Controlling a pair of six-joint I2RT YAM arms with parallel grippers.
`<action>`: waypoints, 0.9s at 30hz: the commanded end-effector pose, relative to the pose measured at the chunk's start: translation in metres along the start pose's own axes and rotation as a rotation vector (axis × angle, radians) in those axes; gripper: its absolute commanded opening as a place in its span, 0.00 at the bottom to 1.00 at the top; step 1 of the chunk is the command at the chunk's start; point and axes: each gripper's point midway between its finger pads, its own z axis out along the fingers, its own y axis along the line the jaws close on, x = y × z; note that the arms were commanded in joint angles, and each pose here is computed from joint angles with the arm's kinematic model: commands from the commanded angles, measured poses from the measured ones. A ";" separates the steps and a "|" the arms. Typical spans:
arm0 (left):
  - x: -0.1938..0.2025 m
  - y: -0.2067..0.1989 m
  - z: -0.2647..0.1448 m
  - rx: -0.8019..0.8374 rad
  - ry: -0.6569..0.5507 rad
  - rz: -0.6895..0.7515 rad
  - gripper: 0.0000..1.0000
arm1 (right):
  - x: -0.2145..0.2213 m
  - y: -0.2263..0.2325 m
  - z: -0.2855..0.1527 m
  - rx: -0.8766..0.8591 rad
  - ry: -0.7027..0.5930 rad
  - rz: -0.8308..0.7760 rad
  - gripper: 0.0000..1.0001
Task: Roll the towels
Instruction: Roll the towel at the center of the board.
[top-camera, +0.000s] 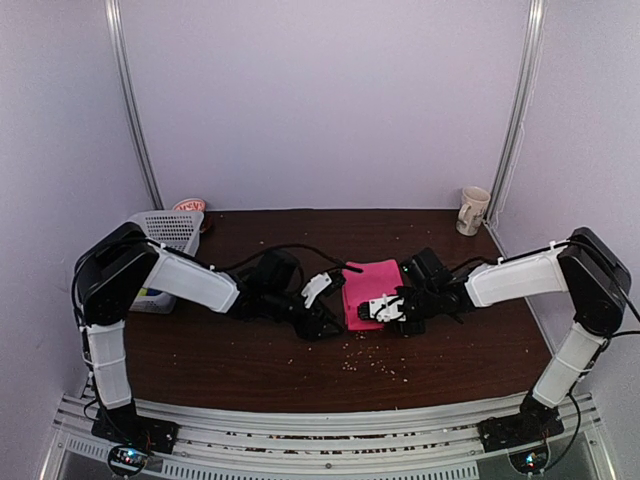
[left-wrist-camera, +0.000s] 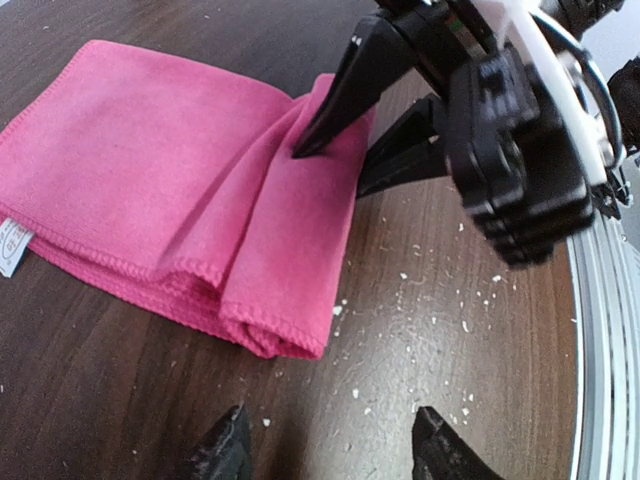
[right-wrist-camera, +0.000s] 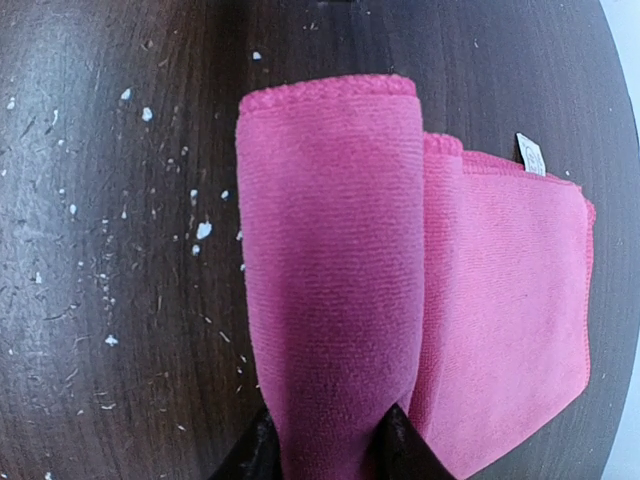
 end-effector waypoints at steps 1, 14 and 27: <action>-0.016 -0.003 -0.015 -0.020 -0.068 0.087 0.56 | 0.004 -0.001 0.004 -0.035 0.036 0.037 0.28; -0.015 -0.002 -0.062 -0.246 -0.185 0.479 0.64 | -0.012 0.019 -0.011 -0.290 0.005 0.099 0.05; -0.010 -0.033 -0.021 -0.326 -0.156 0.812 0.64 | -0.014 0.048 -0.022 -0.555 -0.015 0.231 0.05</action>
